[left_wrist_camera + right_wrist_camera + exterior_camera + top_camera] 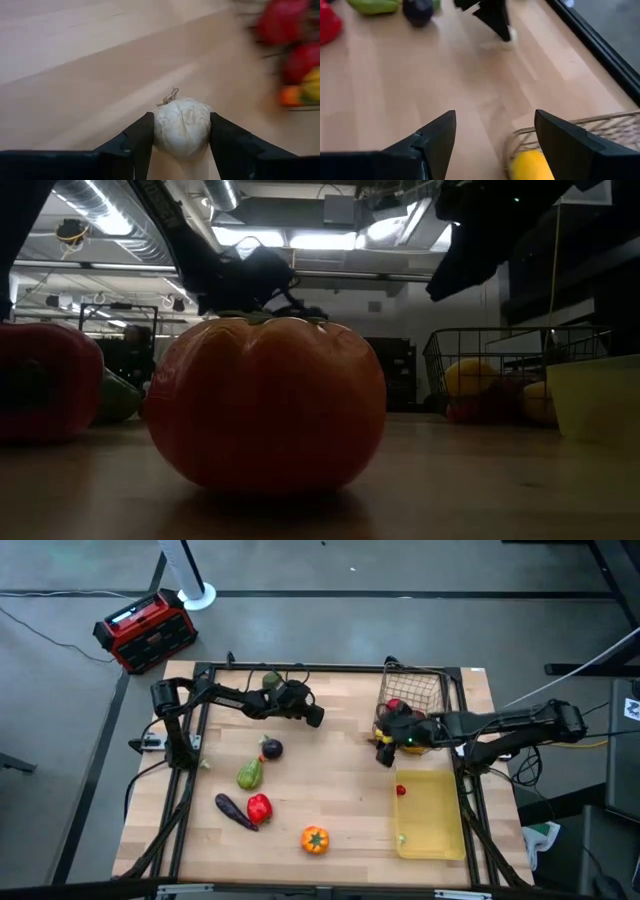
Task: Sort produce into baskets
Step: Put the garlic into the yellow bin
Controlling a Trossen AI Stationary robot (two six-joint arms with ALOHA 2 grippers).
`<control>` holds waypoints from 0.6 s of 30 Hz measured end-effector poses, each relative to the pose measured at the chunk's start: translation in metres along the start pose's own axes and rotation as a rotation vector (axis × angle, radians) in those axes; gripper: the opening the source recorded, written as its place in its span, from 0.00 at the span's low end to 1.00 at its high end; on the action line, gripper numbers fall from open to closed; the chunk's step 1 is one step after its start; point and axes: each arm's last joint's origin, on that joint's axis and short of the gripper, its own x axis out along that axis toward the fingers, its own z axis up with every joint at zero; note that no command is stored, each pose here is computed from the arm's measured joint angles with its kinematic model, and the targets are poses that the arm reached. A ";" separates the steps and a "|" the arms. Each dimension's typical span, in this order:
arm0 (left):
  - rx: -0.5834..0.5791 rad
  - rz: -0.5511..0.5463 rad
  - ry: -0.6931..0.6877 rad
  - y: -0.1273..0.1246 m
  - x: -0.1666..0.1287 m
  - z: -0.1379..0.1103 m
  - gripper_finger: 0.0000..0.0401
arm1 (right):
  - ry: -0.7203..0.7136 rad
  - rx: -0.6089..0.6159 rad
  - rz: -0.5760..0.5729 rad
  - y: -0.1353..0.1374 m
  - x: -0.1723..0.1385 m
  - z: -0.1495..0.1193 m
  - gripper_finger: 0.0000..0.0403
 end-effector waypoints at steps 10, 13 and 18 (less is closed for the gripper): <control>0.032 -0.435 -0.034 -0.049 -0.008 -0.003 0.42 | -0.134 -0.199 0.074 0.018 0.005 -0.007 0.66; 0.051 -0.527 -0.056 -0.063 -0.013 -0.007 0.42 | -0.156 -0.244 0.074 0.018 0.006 -0.006 0.66; 0.077 -0.625 -0.062 -0.083 -0.019 -0.018 0.42 | -0.186 -0.351 0.068 0.019 0.005 -0.004 0.66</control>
